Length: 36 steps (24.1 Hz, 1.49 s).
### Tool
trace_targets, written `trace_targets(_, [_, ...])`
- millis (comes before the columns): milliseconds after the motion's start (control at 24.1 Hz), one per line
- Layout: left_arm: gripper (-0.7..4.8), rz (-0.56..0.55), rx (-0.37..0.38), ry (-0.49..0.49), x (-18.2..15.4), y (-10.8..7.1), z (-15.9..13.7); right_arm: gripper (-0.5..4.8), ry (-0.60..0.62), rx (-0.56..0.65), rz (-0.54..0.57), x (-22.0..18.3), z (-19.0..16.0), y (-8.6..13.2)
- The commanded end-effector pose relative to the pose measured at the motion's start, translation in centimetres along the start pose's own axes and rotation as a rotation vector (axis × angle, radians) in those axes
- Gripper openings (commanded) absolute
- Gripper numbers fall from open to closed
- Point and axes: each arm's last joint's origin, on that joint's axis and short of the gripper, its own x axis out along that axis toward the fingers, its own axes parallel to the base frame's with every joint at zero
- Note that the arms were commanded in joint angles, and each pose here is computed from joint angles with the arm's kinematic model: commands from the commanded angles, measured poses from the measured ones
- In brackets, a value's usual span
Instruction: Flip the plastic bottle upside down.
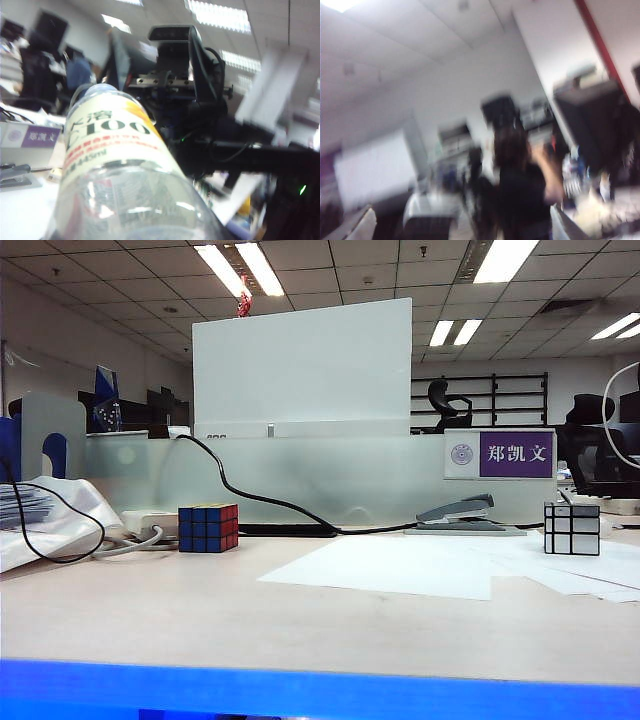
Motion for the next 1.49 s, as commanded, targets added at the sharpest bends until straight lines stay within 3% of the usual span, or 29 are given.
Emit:
trace_targets(41, [-0.06, -0.045, -0.001, 0.156, 2.7, 1.9, 2.3, 4.79, 0.126, -0.05, 0.015, -0.8, 0.6, 0.6])
trace_targets(207, [-0.05, -0.096, -0.065, 0.318, 6.1, 5.0, 4.8, 4.79, 0.181, -0.143, -0.11, -2.9, 2.3, 1.7])
trace_targets(415, [-0.06, 0.021, -0.106, 0.463, 8.5, 9.0, 5.0, 4.79, 0.238, -0.217, -0.33, -6.4, 4.2, 5.1])
trace_targets(539, [-0.06, 0.144, -0.127, 0.574, 9.7, 11.0, 5.1, 0.39, 0.31, -0.24, -0.452, -8.3, 4.0, 7.5])
trace_targets(581, [-0.06, 0.183, -0.127, 0.614, 10.1, 11.5, 5.0, -0.08, 0.327, -0.241, -0.489, -8.7, 3.9, 8.2])
trace_targets(830, [-0.06, 0.373, 0.008, 0.915, 14.0, 12.3, 5.0, -0.06, 0.463, -0.297, -0.785, -10.9, 2.2, 12.7])
trace_targets(913, [-0.06, 0.411, 0.068, 0.991, 15.6, 12.1, 4.6, -0.06, 0.497, -0.311, -0.871, -11.5, 1.7, 14.0])
trace_targets(1037, [-0.06, 0.419, 0.099, 1.065, 17.2, 12.2, 3.9, -0.06, 0.535, -0.314, -0.955, -12.2, 1.2, 15.4])
trace_targets(1245, [-0.06, 0.429, 0.103, 1.182, 18.2, 13.2, 2.4, -0.06, 0.61, -0.252, -0.969, -12.9, 0.3, 16.0])
trace_targets(1494, [-0.06, 0.413, 0.031, 1.315, 18.6, 14.7, 0.3, -0.06, 0.714, -0.228, -1.047, -13.6, -0.6, 16.0])
